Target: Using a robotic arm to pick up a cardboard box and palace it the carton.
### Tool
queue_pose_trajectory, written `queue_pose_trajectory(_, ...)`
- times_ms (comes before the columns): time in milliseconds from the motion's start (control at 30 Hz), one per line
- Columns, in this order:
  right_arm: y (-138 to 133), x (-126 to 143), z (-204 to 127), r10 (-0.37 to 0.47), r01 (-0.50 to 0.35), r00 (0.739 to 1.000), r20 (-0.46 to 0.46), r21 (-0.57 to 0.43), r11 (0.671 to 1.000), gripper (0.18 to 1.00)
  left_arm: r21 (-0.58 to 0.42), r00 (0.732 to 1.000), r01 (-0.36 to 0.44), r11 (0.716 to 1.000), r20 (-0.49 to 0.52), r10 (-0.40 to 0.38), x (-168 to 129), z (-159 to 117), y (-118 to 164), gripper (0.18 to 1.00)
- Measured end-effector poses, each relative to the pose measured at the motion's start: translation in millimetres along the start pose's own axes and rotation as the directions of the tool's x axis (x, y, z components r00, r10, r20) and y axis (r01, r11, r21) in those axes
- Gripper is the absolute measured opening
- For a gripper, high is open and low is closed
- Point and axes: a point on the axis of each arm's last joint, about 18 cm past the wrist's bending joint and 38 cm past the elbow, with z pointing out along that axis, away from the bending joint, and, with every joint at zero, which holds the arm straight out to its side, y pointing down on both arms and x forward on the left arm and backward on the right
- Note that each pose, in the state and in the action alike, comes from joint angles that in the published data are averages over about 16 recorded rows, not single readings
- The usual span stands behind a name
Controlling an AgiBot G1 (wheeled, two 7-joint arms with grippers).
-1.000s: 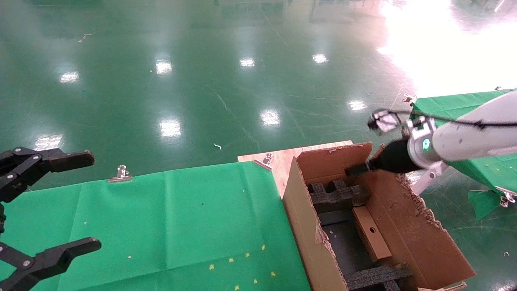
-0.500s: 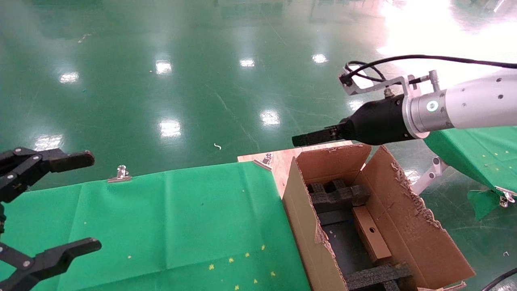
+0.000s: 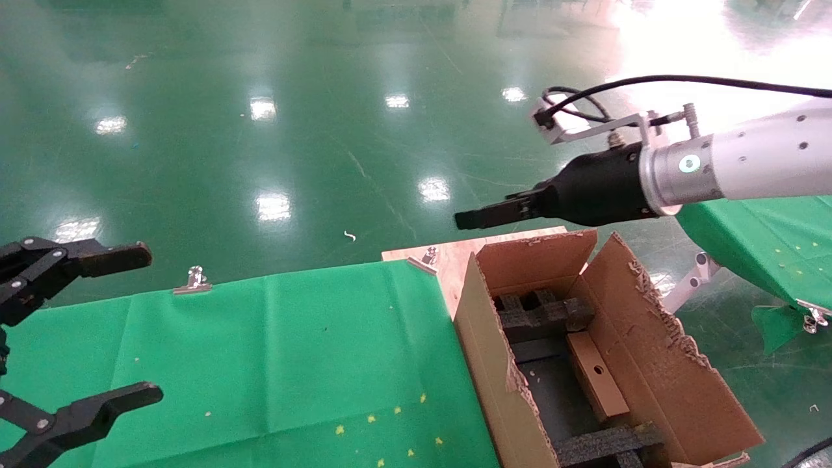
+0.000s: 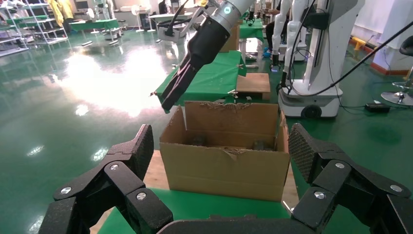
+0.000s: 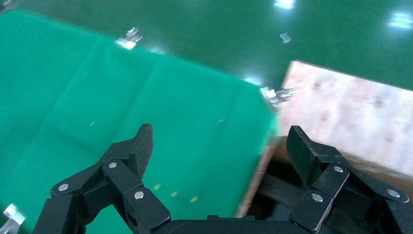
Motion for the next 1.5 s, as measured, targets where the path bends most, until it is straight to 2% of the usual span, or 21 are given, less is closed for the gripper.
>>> queue_pose_trajectory(233, 3, -28, 11, -0.079, 0.077, 0.987, 0.138, 0.018, 0.997, 1.001, 0.0, 1.0, 0.0, 1.0, 0.0, 0.0, 0, 0, 0, 1.001)
queue_pose_trajectory(500, 9, -58, 15, -0.178, 0.162, 0.942, 0.285, 0.079, 0.984, 1.001, 0.0, 1.0, 0.0, 1.0, 0.0, 0.0, 0, 0, 0, 1.001)
queue_pose_trajectory(767, 15, -82, 12, -0.284, 0.23, 0.871, 0.4, 0.178, 0.957, 1.001, 0.0, 1.0, 0.0, 1.0, 0.0, 0.0, 0, 0, 0, 1.001)
queue_pose_trajectory(1000, 21, -97, 3, -0.383, 0.273, 0.798, 0.465, 0.288, 0.918, 1.001, 0.0, 1.0, 0.0, 1.0, 0.0, 0.0, 0, 0, 0, 1.001)
queue_pose_trajectory(1333, 33, -110, -17, -0.53, 0.309, 0.693, 0.489, 0.462, 0.831, 1.001, 0.0, 1.0, 0.0, 1.0, 0.0, 0.0, 0, 0, 0, 1.001)
queue_pose_trajectory(1500, 36, -112, -23, -0.566, 0.315, 0.669, 0.483, 0.505, 0.803, 1.001, 0.0, 1.0, 0.0, 1.0, 0.0, 0.0, 0, 0, 0, 1.001)
